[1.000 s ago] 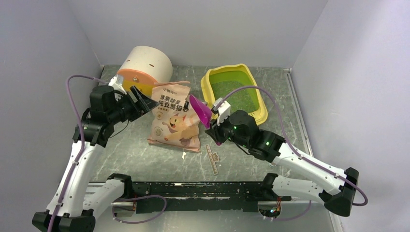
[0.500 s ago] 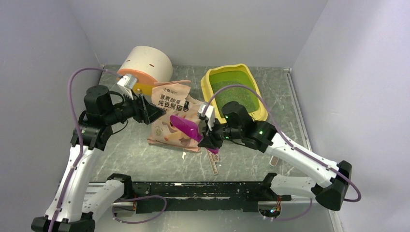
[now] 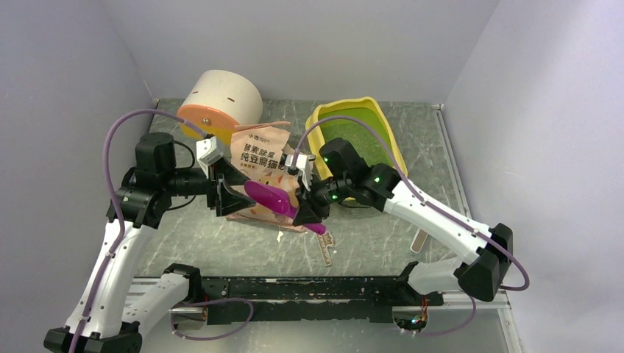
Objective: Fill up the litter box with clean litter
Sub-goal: Pick up the spatula from the center of the board.
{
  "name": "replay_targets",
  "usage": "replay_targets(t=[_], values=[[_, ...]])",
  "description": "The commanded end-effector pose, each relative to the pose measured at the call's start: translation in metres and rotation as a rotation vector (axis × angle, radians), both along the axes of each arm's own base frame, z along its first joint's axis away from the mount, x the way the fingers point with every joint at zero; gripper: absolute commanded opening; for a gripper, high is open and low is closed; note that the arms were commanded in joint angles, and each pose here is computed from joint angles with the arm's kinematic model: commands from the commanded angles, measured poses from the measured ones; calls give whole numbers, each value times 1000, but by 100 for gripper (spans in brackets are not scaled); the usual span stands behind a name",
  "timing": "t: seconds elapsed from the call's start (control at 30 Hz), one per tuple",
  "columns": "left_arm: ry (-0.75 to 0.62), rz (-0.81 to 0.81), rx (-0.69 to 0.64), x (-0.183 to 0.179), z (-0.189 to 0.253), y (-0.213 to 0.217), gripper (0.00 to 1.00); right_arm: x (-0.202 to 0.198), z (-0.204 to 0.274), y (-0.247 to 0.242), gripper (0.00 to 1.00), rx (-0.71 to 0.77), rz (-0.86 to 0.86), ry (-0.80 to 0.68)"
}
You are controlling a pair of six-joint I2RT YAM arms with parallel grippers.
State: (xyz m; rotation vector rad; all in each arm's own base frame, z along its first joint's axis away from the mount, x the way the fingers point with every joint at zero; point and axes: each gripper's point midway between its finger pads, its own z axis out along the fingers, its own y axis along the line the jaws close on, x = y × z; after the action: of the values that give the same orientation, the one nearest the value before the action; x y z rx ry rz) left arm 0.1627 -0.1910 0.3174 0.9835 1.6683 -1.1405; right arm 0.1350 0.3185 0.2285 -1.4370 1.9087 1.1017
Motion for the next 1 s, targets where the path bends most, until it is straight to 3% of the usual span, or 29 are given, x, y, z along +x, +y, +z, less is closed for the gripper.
replay_targets(t=[0.0, 0.2, 0.43, 0.5, 0.63, 0.7, 0.83, 0.97], values=[[-64, -61, 22, -4, 0, -3, 72, -1, 16, 4, 0, 38, 53, 32], [-43, -61, 49, 13, -4, -7, 53, -6, 23, 7, 0, 46, 101, 57], [-30, -103, 41, 17, -2, -11, 23, 1, 20, 13, 0, 27, 82, 68], [-30, -101, 46, 18, -4, -12, 10, 6, 24, 15, 2, 38, 60, 50], [-32, -50, 55, 25, -5, -10, 5, 40, 37, 17, 26, 63, -138, -47], [-5, 10, 48, 32, -6, -9, 5, 55, 50, 11, 51, 103, -262, -95], [84, 126, -29, 42, -11, -11, 5, 71, 64, -10, 86, 224, -473, -149], [122, 210, -158, 43, 0, -12, 5, 89, 81, -40, 91, 389, -597, -72]])
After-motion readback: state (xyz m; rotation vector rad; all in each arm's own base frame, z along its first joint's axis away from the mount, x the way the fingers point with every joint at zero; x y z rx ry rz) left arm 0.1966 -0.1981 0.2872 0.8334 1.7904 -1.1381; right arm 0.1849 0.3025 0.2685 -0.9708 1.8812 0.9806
